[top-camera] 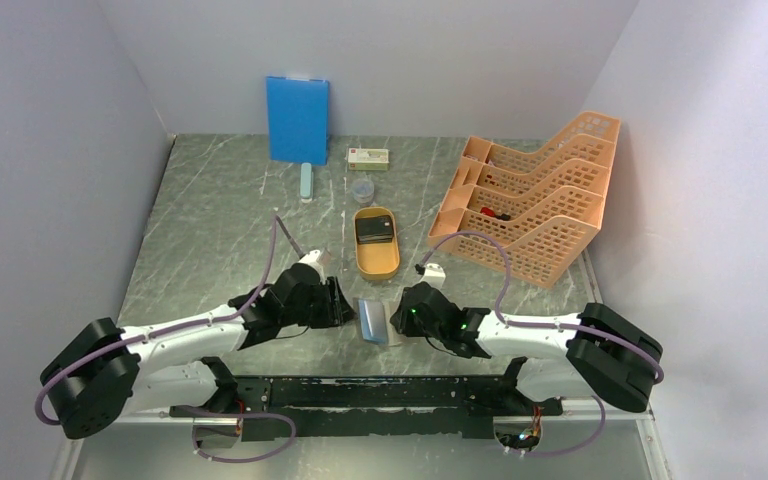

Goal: Put the credit cards into the card holder
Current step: Turn over the card slot in the card holder.

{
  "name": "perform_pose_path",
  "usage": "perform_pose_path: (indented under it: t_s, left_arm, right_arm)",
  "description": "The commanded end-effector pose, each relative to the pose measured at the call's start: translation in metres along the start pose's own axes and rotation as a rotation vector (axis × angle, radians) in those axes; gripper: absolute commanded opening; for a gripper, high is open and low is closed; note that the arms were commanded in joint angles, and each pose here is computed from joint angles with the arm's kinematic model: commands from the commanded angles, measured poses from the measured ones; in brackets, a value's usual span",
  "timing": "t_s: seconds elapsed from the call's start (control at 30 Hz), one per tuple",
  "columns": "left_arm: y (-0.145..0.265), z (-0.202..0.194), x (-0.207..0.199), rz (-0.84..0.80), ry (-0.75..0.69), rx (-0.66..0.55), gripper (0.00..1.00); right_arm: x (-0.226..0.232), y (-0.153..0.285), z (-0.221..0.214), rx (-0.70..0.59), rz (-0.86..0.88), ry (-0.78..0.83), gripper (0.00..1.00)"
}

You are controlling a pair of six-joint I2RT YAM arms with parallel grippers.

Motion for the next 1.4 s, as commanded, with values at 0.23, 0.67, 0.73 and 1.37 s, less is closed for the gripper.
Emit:
perform_pose_path:
  t_s: [0.23, 0.67, 0.73, 1.37]
  left_arm:
    - [-0.009, -0.004, 0.005, 0.018, -0.031, 0.007, 0.36]
    - [-0.024, -0.01, 0.001, -0.017, -0.052, 0.062, 0.28]
    - [-0.026, -0.01, -0.003, -0.044, -0.053, 0.063, 0.28]
    - [0.003, 0.009, -0.024, -0.106, -0.062, 0.025, 0.05]
  right_arm:
    - [-0.045, 0.006, -0.03, 0.126, -0.147, 0.048, 0.25]
    - [-0.039, 0.004, -0.03, 0.133, -0.113, 0.048, 0.25]
    - [-0.038, 0.004, -0.031, 0.135, -0.103, 0.046, 0.25]
    - [0.022, 0.03, -0.012, 0.116, 0.275, -0.077, 0.46]
Point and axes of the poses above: each gripper's point midway between its finger pads, its own y axis back along the fingers, its own x axis along the line the jaws close on, z = x × y, the point moved 5 cm from there along y, back along the fingers, and after that the axes turned 8 degrees about -y, right-handed, at the moved point
